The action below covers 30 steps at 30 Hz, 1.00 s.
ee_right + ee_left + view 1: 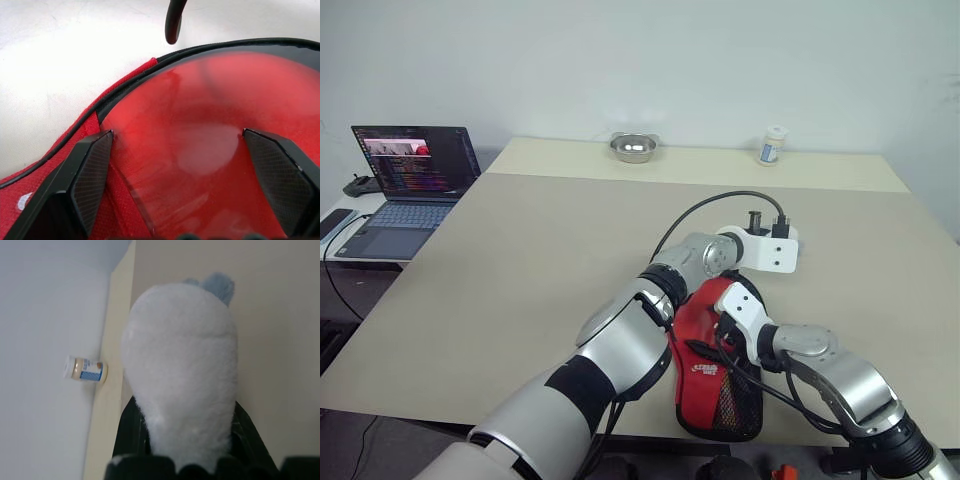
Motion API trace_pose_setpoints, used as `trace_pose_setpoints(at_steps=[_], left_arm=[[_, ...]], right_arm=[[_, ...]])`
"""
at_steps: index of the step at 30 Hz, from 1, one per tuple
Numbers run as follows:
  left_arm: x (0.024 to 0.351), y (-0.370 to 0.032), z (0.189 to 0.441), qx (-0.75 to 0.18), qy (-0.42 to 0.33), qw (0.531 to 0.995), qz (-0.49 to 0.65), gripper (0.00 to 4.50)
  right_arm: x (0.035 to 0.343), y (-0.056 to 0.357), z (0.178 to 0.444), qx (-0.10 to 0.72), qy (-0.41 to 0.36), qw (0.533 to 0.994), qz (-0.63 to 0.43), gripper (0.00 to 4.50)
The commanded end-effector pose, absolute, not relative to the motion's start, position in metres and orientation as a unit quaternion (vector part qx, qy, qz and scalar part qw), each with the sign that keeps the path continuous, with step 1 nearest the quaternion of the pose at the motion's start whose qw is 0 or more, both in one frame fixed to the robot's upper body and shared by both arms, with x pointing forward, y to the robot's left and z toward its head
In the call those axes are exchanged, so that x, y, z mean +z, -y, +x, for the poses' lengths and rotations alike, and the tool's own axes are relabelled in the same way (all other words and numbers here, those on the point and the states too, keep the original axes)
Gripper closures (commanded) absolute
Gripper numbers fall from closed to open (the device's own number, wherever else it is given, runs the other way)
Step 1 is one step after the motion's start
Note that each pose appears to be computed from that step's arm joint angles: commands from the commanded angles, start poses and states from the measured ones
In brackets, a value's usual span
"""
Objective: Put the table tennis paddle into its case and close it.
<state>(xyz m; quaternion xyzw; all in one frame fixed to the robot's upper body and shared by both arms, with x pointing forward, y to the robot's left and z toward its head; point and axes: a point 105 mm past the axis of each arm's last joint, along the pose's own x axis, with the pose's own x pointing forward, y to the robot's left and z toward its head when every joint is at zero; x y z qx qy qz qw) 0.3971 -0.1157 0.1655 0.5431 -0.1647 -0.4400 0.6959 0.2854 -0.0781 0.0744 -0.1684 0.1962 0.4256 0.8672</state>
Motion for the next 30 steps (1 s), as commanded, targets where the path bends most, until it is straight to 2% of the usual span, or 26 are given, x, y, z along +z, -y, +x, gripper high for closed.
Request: trace_pose_setpoints(at_steps=[1, 14, 23, 30], left_arm=[[0.195, 0.172, 0.352, -0.500, 0.243, 0.684, 0.473, 3.94], [0.162, 0.183, 0.319, -0.616, 0.186, 0.641, 0.418, 3.94], [0.153, 0.197, 0.297, -0.651, 0.184, 0.614, 0.406, 3.94], [0.152, 0.200, 0.290, -0.664, 0.185, 0.604, 0.400, 3.94]], right_arm=[[0.009, 0.088, 0.253, 0.429, -0.344, 0.820, -0.158, 0.00], [0.011, 0.086, 0.261, 0.431, -0.338, 0.821, -0.161, 0.00], [0.010, 0.086, 0.259, 0.427, -0.339, 0.822, -0.161, 0.00], [0.010, 0.087, 0.259, 0.423, -0.339, 0.825, -0.161, 0.00]])
